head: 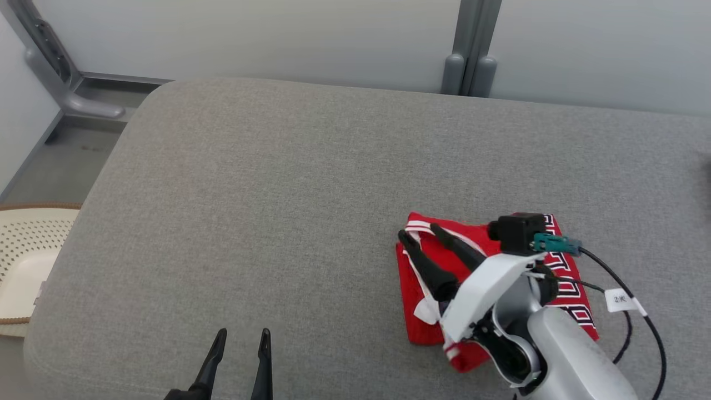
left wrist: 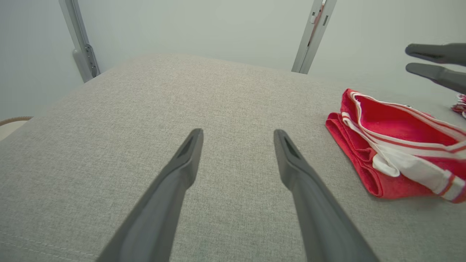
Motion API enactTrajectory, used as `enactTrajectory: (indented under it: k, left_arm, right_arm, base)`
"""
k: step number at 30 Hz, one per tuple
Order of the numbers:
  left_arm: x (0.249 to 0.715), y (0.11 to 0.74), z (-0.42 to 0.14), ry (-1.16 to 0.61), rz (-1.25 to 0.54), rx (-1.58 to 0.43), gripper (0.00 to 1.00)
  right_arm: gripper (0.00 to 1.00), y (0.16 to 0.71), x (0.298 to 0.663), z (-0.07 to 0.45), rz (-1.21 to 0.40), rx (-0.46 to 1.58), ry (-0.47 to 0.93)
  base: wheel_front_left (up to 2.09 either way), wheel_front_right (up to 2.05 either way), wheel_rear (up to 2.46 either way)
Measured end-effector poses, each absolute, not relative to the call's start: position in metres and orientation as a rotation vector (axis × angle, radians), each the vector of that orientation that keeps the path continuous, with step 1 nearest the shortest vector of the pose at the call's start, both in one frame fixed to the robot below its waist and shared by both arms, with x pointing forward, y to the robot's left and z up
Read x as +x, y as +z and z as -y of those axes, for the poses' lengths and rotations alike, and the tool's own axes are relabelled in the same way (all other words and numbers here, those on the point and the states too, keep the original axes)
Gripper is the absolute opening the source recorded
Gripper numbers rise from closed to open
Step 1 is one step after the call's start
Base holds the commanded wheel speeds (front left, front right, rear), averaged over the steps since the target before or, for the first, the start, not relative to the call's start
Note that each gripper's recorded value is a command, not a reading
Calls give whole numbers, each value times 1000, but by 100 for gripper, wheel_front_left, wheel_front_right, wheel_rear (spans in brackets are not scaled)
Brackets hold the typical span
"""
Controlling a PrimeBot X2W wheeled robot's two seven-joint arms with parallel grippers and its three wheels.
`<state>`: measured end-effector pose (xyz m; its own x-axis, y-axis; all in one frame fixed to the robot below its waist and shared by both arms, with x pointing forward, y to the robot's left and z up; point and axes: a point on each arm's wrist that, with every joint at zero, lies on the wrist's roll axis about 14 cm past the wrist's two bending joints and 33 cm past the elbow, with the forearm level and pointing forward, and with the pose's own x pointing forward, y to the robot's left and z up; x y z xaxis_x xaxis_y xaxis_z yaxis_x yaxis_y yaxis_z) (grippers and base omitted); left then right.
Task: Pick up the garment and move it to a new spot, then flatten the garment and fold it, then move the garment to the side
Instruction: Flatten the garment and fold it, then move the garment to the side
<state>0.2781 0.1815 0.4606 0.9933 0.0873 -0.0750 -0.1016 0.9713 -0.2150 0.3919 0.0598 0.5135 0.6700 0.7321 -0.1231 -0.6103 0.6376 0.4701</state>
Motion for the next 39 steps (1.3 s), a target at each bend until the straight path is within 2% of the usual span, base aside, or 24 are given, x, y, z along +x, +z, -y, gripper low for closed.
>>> enactTrajectory:
  k: [4,10,13,17,22,27,39]
  left_arm:
    - [279,463,-180,85,-58,-218,100]
    - [279,467,-176,70,-43,-218,100]
    - [278,469,-176,66,-33,-214,100]
    - [276,476,-181,73,-7,-193,100]
    - [276,488,-190,79,40,-174,100]
    - [274,489,-196,82,48,-162,100]
    - [273,480,-191,49,22,-165,100]
  right_arm:
    - [100,532,401,-21,-143,330,688]
    - [100,533,414,76,27,218,421]
    - [100,524,410,120,73,107,316]
    - [100,503,394,156,49,52,221]
    - [100,512,382,175,85,-1,168]
    - [100,494,359,179,35,-12,137]
    - [100,489,354,173,20,-3,149]
  base:
    - [0,0,0]
    - [0,0,0]
    - [0,0,0]
    - [0,0,0]
    - [0,0,0]
    - [0,0,0]
    - [0,0,0]
